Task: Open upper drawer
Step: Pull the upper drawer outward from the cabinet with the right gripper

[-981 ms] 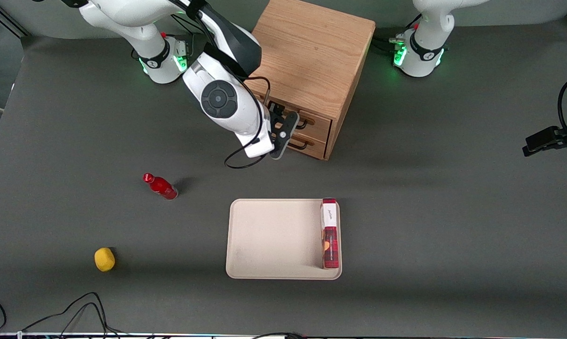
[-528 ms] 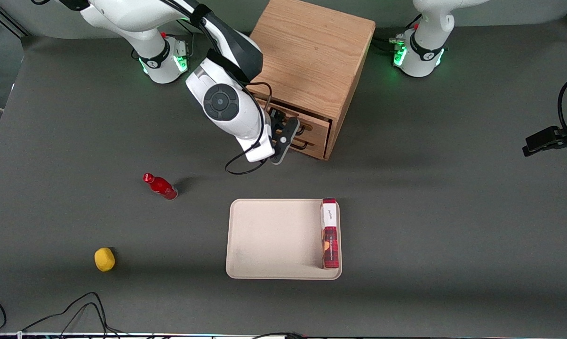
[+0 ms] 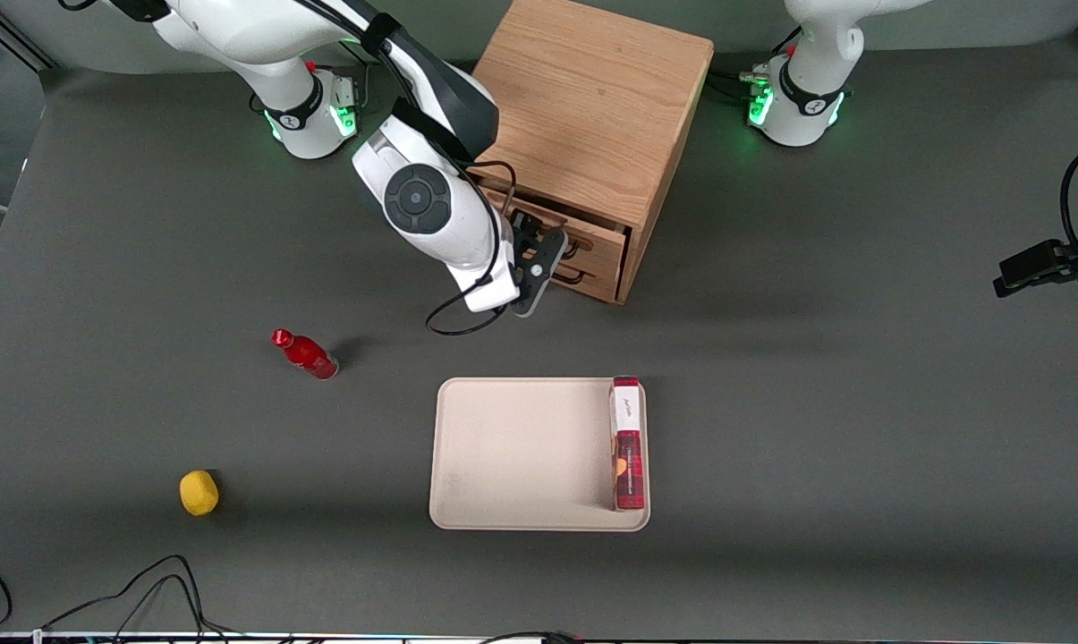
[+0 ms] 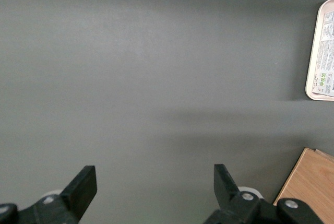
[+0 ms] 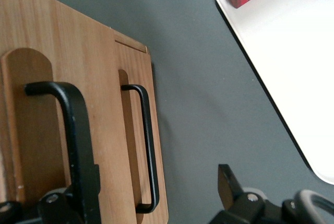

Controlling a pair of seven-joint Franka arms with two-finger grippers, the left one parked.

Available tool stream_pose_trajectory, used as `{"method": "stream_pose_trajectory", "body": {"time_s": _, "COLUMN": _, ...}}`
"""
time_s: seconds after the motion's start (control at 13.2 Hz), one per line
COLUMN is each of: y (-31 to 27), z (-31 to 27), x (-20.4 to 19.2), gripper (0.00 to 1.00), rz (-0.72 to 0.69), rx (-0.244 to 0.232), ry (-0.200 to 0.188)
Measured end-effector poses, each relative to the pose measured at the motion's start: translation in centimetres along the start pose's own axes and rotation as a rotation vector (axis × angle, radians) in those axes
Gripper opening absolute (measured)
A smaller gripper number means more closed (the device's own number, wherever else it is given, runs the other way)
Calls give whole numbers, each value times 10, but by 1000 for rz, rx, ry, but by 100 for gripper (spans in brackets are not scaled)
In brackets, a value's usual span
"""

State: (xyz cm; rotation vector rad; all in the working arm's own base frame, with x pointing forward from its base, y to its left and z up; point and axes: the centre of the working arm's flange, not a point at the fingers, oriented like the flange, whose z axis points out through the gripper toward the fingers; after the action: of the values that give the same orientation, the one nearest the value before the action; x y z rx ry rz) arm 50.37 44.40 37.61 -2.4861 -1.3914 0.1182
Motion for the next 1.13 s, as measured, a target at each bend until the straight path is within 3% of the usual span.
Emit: {"method": "stream_pose_trajectory", "body": {"time_s": 1.13, "y": 29, "z": -23, "x": -6, "gripper": 100, "rz": 37, "rx": -30, "ry": 32}}
